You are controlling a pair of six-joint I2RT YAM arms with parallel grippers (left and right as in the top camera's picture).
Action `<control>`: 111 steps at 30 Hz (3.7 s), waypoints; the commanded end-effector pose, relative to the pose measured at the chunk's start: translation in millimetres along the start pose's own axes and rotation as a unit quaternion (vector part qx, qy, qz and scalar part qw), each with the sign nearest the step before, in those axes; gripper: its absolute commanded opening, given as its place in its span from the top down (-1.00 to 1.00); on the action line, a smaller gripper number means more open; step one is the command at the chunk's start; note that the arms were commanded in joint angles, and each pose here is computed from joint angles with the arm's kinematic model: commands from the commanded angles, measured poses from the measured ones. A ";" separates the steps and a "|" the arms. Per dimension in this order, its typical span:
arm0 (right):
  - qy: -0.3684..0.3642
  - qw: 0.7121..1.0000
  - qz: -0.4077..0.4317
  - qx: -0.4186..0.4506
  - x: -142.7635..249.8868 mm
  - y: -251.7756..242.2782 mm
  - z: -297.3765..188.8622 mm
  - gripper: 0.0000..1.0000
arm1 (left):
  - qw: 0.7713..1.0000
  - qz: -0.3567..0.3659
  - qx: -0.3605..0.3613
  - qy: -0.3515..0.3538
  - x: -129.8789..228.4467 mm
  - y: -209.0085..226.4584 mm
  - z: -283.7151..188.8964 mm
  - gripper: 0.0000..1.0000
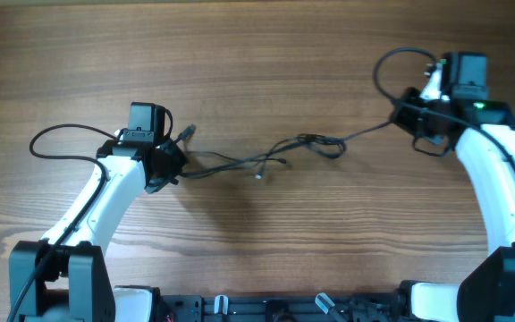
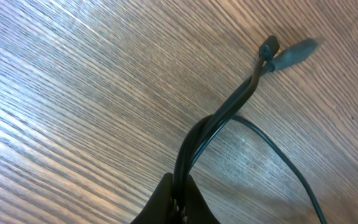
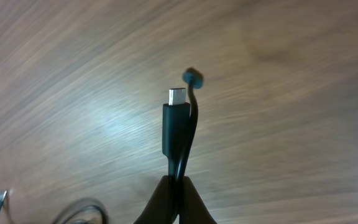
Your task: Untangle cables
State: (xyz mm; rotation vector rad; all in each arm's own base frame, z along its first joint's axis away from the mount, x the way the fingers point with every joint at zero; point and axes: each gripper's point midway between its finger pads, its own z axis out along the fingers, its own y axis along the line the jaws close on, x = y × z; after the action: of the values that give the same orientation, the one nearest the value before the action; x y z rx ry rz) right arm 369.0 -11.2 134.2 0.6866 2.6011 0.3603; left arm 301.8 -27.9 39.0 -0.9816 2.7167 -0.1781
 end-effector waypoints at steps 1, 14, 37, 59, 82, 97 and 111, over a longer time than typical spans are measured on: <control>-0.056 0.993 0.059 0.082 -27.9 -49.7 -19.7 0.91 | 1.000 0.004 -0.015 -0.026 -14.3 6.7 -5.7 0.92; -0.073 0.967 0.157 0.188 -28.1 -118.4 -38.1 0.85 | 1.000 0.004 -0.017 -0.022 -12.4 8.0 -5.6 0.92; 0.135 0.984 -0.109 -0.038 69.0 13.2 -9.0 0.05 | 0.932 0.199 0.300 0.046 37.0 -129.4 -41.0 -0.50; 0.183 0.954 -0.231 -0.064 137.2 56.1 64.6 0.10 | 0.942 0.298 0.154 -0.014 78.4 -124.1 -12.8 -0.44; 0.258 0.945 -0.172 -0.103 181.5 79.6 105.3 0.46 | 0.960 0.242 0.137 -0.019 48.8 -87.3 -42.4 -0.58; 0.306 0.921 -0.213 -0.116 237.3 109.2 93.2 0.37 | 0.934 0.248 0.258 -0.021 52.3 -135.6 -62.7 -0.70; 0.304 0.921 -0.225 -0.092 257.1 116.8 92.5 0.37 | 0.937 0.245 0.250 -0.012 55.3 -131.1 -60.6 -0.68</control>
State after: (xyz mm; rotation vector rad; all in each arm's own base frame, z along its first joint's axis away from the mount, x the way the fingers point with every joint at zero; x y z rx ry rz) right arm 253.0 242.2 18.6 -0.1866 3.1052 0.8283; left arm 323.5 -159.8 106.1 -0.1573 2.5983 -0.6796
